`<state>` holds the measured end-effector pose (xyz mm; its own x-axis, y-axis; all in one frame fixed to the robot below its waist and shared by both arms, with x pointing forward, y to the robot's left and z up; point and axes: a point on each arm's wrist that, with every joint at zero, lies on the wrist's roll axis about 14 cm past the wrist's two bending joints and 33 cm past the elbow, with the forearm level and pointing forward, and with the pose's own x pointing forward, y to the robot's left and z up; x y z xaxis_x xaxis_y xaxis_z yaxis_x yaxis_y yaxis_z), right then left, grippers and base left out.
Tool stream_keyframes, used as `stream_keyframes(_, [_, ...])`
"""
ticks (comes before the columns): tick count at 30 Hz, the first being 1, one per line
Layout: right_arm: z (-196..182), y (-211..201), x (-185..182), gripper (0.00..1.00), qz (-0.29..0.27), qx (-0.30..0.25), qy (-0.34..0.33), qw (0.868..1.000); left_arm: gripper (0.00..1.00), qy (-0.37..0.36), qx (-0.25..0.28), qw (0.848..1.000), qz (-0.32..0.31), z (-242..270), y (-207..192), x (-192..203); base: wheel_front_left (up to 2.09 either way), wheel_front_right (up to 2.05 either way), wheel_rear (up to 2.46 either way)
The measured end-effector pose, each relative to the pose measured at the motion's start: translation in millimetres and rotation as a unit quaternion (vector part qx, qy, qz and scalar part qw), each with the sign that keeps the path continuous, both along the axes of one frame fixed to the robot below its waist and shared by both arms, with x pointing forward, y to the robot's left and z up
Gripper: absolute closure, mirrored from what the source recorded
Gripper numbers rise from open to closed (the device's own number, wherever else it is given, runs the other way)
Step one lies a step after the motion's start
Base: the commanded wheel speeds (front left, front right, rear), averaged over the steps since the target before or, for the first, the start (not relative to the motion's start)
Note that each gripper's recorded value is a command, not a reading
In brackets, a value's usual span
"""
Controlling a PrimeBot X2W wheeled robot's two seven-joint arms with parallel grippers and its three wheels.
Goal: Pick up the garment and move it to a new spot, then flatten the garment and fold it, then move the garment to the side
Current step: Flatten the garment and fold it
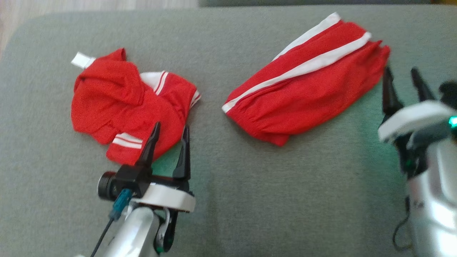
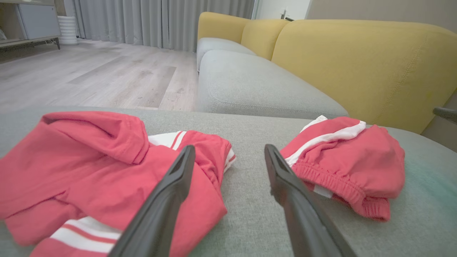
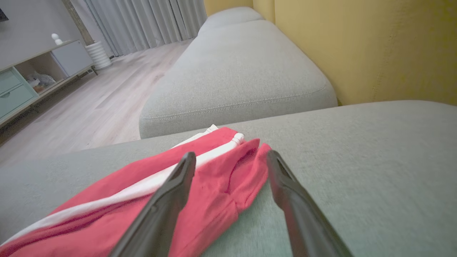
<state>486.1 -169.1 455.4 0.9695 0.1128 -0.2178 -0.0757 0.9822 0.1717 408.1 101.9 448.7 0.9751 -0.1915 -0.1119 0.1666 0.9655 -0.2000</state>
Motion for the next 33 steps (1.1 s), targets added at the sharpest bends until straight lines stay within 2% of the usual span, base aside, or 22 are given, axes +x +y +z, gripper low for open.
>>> stream_keyframes(7, [-28,-2,61,0.0,-0.016,0.008,0.09,0.996,0.0,0.009,-0.001,1.0,0.016,-9,11,13,0.0,0.0,0.0])
stream_keyframes(11, [-53,-10,87,0.0,-0.023,-0.029,0.137,0.99,0.0,0.02,0.005,0.999,0.034,-18,26,14,0.0,0.0,0.0])
stream_keyframes(19, [-96,-9,93,0.0,-0.016,-0.069,0.213,0.975,0.0,0.037,0.017,0.998,0.048,-29,38,11,0.0,0.0,0.0])
stream_keyframes(25, [-98,-5,98,0.0,-0.006,-0.071,0.231,0.97,0.0,0.041,0.011,0.998,0.043,-31,32,11,0.0,0.0,0.0])
stream_keyframes(26, [-100,-4,97,0.07,-0.004,-0.07,0.236,0.969,0.0,0.041,0.01,0.998,0.042,-31,31,11,0.0,0.0,0.0])
stream_keyframes(27, [-100,-3,97,1.0,-0.002,-0.069,0.238,0.969,0.0,0.041,0.009,0.998,0.041,-31,30,12,0.0,0.0,0.0])
stream_keyframes(33, [-93,-6,97,1.0,-0.006,-0.056,0.219,0.974,0.0,0.034,0.007,0.999,0.029,-28,20,19,0.0,0.0,0.0])
